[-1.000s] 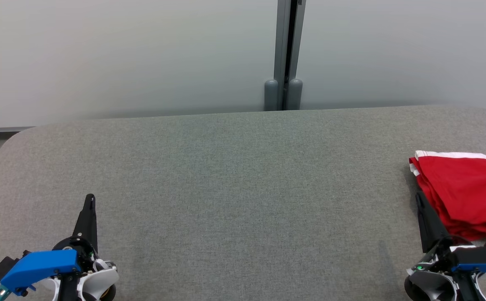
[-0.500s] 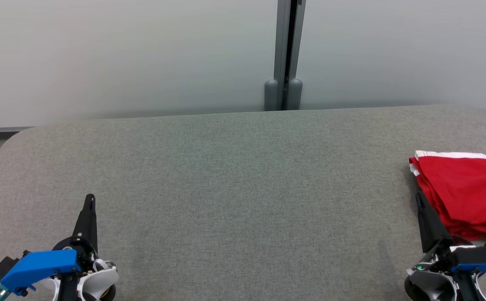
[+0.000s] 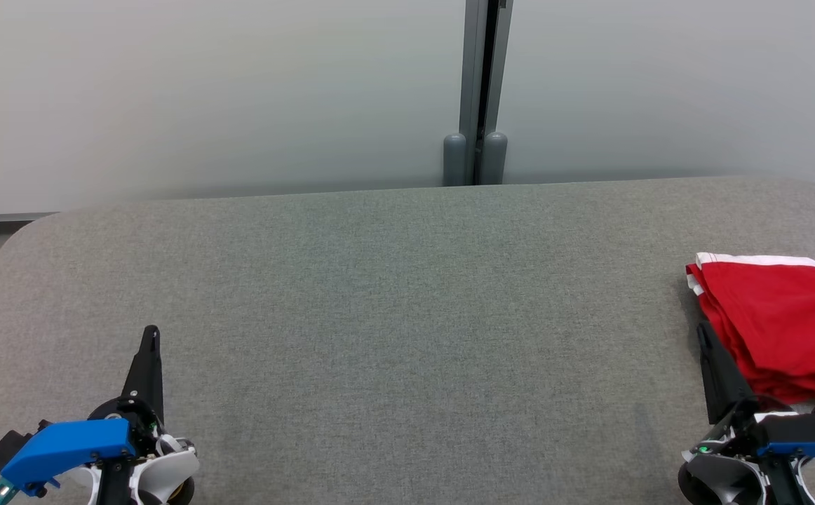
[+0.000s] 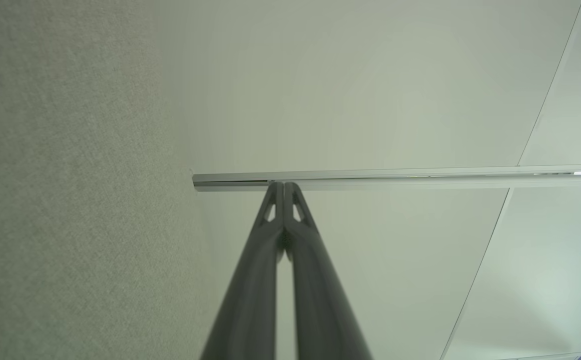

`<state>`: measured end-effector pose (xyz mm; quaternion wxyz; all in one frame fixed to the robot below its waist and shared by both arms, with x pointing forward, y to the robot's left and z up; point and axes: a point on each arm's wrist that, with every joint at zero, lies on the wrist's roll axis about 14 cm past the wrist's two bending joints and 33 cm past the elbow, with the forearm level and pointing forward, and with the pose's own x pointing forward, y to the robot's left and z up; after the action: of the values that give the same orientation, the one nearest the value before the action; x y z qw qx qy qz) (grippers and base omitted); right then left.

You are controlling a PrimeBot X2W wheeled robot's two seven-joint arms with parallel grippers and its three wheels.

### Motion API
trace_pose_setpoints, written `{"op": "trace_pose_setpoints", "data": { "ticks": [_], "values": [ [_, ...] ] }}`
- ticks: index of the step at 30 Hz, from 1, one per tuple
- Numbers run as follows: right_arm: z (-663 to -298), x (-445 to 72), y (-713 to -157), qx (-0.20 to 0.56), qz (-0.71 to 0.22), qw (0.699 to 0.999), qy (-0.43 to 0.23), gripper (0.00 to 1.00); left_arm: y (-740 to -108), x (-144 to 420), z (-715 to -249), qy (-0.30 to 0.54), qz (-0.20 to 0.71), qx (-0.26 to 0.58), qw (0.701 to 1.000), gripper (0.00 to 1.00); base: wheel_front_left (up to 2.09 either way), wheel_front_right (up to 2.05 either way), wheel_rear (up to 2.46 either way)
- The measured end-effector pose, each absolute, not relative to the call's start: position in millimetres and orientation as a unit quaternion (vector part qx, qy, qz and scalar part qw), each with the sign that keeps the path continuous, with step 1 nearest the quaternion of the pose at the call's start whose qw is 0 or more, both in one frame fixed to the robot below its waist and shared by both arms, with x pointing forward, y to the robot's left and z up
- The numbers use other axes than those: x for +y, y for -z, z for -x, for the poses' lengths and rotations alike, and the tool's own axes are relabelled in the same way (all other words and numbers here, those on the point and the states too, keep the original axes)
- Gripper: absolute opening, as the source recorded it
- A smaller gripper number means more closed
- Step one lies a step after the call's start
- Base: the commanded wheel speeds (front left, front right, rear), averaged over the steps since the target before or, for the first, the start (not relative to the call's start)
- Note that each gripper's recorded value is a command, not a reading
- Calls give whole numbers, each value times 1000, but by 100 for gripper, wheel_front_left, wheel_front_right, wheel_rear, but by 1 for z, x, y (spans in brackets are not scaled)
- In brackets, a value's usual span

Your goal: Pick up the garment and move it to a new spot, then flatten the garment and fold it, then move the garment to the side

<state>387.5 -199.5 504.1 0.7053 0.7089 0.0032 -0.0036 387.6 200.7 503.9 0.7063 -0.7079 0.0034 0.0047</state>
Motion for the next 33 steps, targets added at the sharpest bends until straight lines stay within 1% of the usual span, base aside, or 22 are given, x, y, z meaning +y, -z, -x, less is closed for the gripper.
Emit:
{"op": "trace_pose_setpoints", "data": {
  "ticks": [33],
  "values": [
    [-388,-199,-504,3,-709,705,4,0,-504,201,-388,-5,708,3,706,0,0,0,0]
  ]
}}
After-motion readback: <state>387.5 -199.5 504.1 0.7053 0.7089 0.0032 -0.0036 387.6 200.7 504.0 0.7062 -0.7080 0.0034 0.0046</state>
